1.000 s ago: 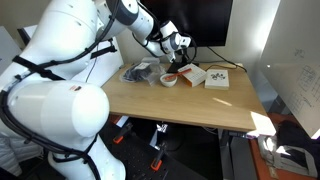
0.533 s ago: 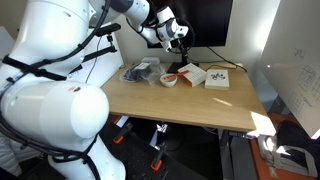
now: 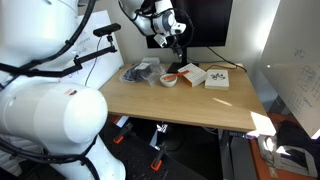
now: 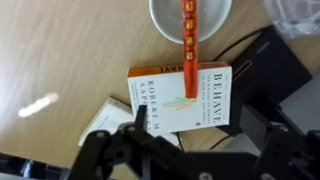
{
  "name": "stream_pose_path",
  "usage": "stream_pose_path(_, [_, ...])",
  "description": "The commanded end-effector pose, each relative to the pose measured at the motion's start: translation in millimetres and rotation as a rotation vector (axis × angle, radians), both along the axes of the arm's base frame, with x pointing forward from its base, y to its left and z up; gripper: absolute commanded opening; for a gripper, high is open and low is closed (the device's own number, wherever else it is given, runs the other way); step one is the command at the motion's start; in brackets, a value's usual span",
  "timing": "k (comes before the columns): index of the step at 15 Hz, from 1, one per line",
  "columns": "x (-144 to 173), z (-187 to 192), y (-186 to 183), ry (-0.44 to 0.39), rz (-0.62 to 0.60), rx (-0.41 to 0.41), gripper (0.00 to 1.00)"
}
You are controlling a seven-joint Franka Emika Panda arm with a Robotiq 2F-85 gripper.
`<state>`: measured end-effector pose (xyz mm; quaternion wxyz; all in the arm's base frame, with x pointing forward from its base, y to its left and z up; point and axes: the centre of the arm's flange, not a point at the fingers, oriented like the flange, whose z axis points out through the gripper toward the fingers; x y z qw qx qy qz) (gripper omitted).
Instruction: Put the pen in the small bowl
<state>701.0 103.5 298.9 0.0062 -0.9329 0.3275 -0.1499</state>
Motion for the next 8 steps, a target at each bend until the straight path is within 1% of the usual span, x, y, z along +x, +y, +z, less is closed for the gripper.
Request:
stream_pose_path(1, [-21.0,2.0,-3.7,0.034,0.048,0.014,1.0])
stream_pose_path(8, [-40.1,-1.8,12.9,0.054,0.151,0.02,1.0])
